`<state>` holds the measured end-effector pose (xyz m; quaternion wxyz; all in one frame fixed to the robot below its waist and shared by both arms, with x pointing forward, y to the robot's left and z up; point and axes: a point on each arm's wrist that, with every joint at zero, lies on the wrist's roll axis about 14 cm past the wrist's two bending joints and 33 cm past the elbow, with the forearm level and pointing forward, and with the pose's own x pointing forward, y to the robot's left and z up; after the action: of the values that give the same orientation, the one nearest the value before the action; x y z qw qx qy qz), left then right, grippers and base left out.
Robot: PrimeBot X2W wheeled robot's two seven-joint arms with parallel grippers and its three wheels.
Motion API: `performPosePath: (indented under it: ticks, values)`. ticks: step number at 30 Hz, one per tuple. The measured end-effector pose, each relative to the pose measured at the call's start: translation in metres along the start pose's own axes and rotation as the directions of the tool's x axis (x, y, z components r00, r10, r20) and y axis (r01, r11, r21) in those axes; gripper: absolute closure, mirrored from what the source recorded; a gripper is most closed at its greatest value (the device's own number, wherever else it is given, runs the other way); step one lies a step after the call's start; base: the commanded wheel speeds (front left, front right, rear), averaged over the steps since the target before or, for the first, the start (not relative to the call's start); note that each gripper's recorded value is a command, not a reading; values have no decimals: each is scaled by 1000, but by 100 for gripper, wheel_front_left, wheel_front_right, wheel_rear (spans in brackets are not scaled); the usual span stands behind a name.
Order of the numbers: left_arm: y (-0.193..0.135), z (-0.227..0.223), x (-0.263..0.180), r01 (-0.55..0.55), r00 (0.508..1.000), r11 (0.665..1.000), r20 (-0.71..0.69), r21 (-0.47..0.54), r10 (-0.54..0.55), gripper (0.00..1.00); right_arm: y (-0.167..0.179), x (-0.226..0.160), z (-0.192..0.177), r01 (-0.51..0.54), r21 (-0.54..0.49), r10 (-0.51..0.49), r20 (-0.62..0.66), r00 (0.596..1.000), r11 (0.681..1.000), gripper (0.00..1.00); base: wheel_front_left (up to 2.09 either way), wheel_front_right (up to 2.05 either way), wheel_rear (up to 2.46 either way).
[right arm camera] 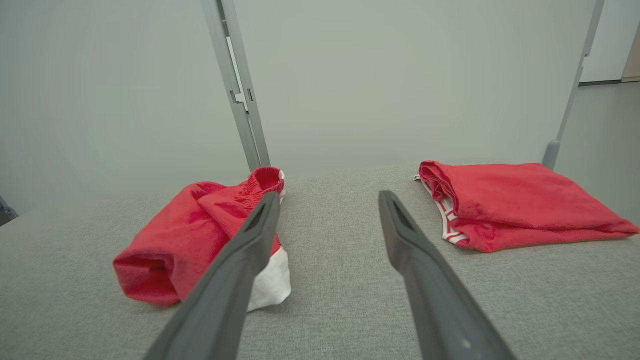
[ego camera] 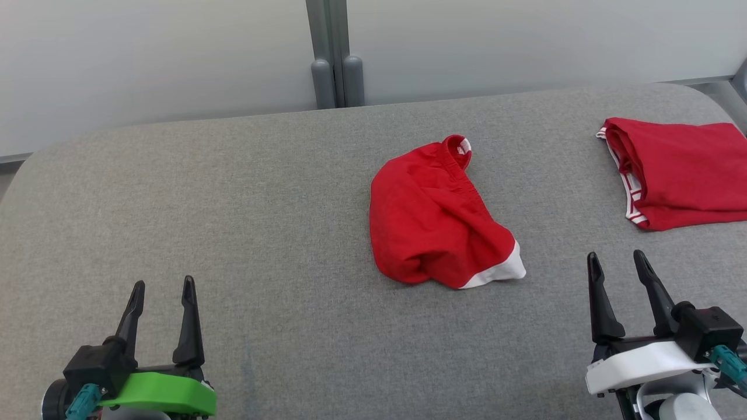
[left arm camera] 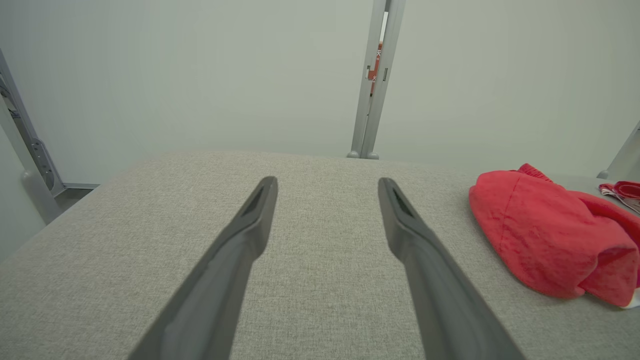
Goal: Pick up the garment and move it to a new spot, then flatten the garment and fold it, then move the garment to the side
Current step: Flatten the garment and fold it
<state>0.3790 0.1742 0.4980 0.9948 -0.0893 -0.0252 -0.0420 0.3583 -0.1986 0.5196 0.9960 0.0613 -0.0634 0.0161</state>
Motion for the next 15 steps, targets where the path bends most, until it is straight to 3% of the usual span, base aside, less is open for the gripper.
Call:
performPosePath:
  ticks: [15]
  values:
    - [1, -2, -2, 0, 1000, 1000, -2, 3, 0, 0, 2, 0, -4, -9, 12, 9, -14, 1000, 1000, 0, 0, 0, 0]
